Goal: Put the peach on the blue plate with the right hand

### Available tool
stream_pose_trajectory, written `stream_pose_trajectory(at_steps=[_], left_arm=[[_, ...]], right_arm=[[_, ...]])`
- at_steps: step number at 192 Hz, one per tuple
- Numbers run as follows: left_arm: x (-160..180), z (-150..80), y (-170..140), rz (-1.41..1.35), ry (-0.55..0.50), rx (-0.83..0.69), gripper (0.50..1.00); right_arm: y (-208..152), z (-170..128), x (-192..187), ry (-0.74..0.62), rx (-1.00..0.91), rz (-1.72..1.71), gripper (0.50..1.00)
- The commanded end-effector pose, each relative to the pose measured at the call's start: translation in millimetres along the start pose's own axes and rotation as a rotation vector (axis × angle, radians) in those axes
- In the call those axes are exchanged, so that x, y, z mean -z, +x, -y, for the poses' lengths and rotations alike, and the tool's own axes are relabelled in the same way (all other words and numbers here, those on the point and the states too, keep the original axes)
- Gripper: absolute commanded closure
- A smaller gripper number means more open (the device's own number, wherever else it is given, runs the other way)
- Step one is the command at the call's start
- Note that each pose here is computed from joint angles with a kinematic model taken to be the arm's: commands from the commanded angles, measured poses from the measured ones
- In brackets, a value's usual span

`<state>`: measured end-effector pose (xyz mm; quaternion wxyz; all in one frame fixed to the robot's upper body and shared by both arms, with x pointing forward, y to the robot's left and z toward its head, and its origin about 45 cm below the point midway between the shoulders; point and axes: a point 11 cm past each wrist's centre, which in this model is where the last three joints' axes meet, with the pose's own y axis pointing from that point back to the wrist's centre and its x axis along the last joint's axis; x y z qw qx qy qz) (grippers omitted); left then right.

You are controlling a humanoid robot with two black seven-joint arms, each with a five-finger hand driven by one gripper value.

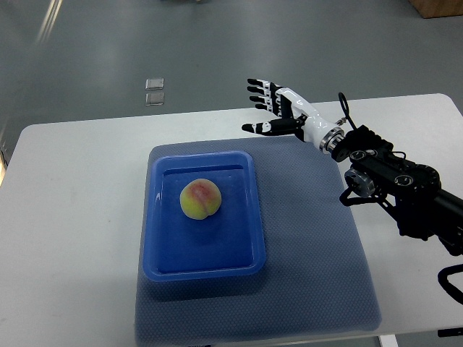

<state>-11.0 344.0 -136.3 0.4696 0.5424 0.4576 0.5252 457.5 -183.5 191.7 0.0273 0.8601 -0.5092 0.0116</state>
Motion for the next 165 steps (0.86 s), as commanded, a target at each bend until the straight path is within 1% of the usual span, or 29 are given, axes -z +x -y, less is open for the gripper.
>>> stream_pose_trajectory(at_steps=[1,3,4,8,18,19,23,33,43,44,71,102,165], left_arm=[[0.0,0.0,0.0,0.000,0.000,0.000,0.500],[0.0,0.0,0.0,0.000,0.000,0.000,0.500],[0.0,0.0,0.0,0.000,0.000,0.000,0.500],[0.0,0.0,0.0,0.000,0.000,0.000,0.500],[0.0,0.0,0.0,0.000,0.000,0.000,0.500],[0.0,0.0,0.0,0.000,0.000,0.000,0.500],[0.0,0.0,0.0,0.000,0.000,0.000,0.500],[0.0,0.0,0.0,0.000,0.000,0.000,0.500],[0.0,0.0,0.0,0.000,0.000,0.000,0.500],[0.0,0.0,0.0,0.000,0.000,0.000,0.500],[0.0,0.0,0.0,0.000,0.000,0.000,0.500],[-0.1,0.0,-0.5,-0.001,0.000,0.002,0.500],[0.0,0.0,0.0,0.000,0.000,0.000,0.500]], right_arm=[[15.9,-8.8,-10.1,0.003,-0.089,0.109,0.570],[15.9,-8.8,-10.1,0.003,-0.089,0.109,0.570],[27.5,-16.8,-20.3,-0.002,-0.158,0.188,0.572],[31.4,-20.7,-26.0,-0.007,-0.187,0.222,0.572],[31.4,-20.7,-26.1,-0.007,-0.187,0.222,0.572],[40.6,-28.4,-35.9,-0.009,-0.253,0.285,0.570],[45.2,-32.3,-40.2,-0.011,-0.285,0.305,0.570],[52.1,-39.0,-48.0,-0.018,-0.338,0.346,0.570],[52.1,-39.0,-48.0,-0.018,-0.338,0.346,0.570],[55.6,-44.3,-54.8,-0.027,-0.367,0.372,0.570],[57.2,-51.9,-64.6,-0.029,-0.405,0.415,0.570],[62.9,-54.3,-64.4,-0.014,-0.459,0.432,0.570],[63.4,-54.4,-62.8,0.017,-0.491,0.451,0.570]])
